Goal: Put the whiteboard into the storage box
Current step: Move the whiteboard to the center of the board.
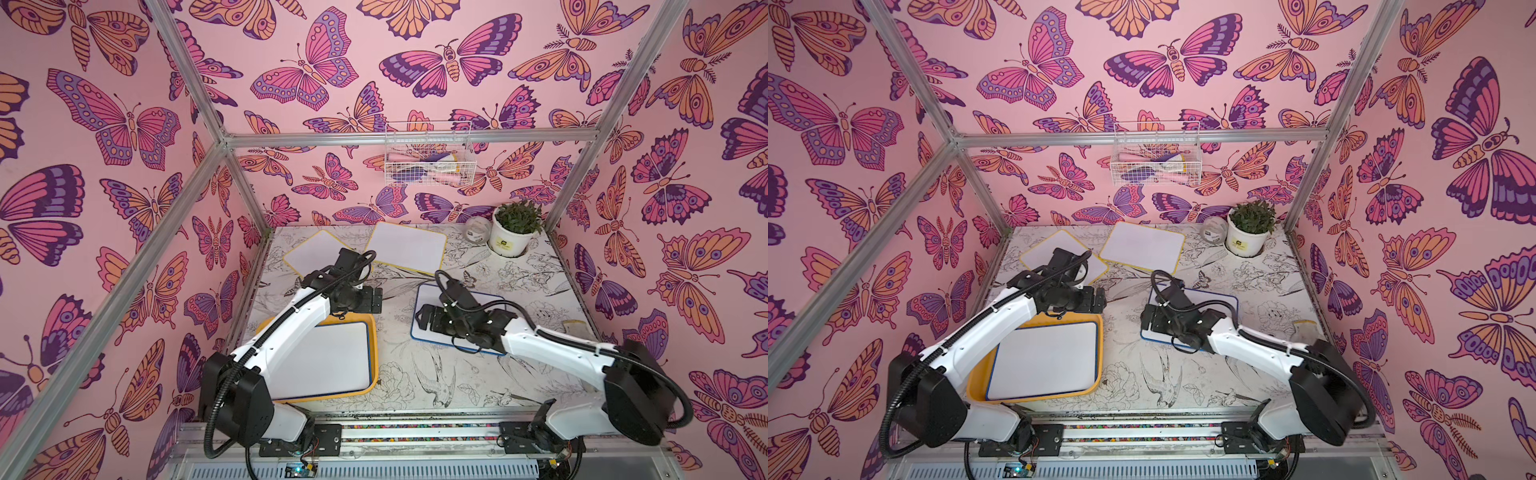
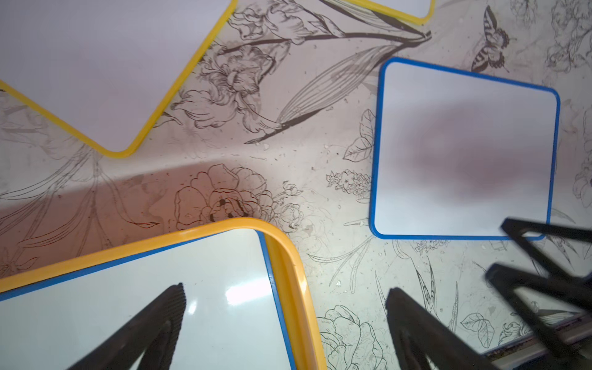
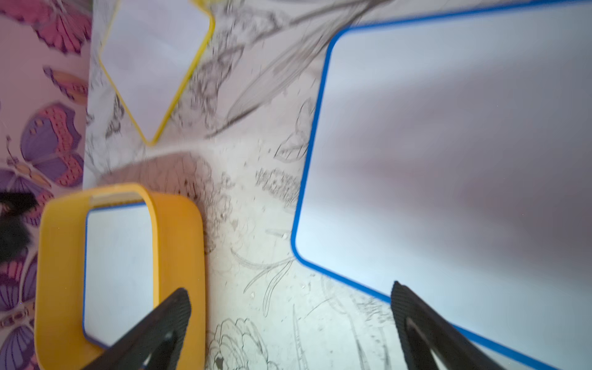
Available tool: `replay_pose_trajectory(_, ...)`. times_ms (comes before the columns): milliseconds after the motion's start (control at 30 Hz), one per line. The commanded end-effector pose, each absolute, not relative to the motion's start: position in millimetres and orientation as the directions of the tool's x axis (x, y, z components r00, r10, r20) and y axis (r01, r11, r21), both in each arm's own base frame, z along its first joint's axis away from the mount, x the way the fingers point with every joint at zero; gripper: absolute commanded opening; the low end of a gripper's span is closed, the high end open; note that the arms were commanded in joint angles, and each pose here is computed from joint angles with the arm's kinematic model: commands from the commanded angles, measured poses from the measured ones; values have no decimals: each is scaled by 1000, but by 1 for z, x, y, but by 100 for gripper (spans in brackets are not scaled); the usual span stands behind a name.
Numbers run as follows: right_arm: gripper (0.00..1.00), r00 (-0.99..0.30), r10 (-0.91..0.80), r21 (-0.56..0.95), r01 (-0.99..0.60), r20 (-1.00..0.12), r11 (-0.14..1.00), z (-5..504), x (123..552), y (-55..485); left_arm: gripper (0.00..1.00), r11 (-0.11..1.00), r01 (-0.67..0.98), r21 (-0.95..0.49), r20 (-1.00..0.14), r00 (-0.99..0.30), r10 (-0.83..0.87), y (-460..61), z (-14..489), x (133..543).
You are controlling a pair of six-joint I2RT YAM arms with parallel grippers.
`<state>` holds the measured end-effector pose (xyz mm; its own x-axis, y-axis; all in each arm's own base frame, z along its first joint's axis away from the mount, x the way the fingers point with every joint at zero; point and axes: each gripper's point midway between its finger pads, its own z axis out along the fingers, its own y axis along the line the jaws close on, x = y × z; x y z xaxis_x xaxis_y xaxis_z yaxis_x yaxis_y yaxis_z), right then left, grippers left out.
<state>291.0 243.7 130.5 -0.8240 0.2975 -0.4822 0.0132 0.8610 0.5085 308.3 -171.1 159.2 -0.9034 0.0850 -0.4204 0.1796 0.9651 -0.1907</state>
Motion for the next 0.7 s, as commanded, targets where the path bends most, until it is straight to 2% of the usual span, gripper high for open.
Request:
replay_pose_trajectory(0, 99, -809, 323, 415, 108, -491, 903, 117, 291, 185, 100, 970, 188, -156, -438, -893, 103, -191, 162, 313)
replay_pose_trajectory(133, 99, -745, 403, 386, 210, -532, 898, 121, 297, 126, 100, 966, 211, -147, -420, -898, 132, -229, 156, 315)
replay_pose_trajectory(267, 99, -705, 422, 292, 306, -569, 906, 123, 298, 81, 100, 968, 223, -113, -395, -904, 163, -266, 136, 321)
replay_pose_trajectory(467, 99, -668, 444, 200, 413, -597, 889, 107, 303, 50, 100, 972, 218, -83, -350, -920, 177, -300, 102, 328)
replay_pose_trajectory(667, 99, -643, 461, 141, 484, -612, 864, 89, 306, 35, 100, 976, 213, -43, -328, -926, 188, -310, 76, 339)
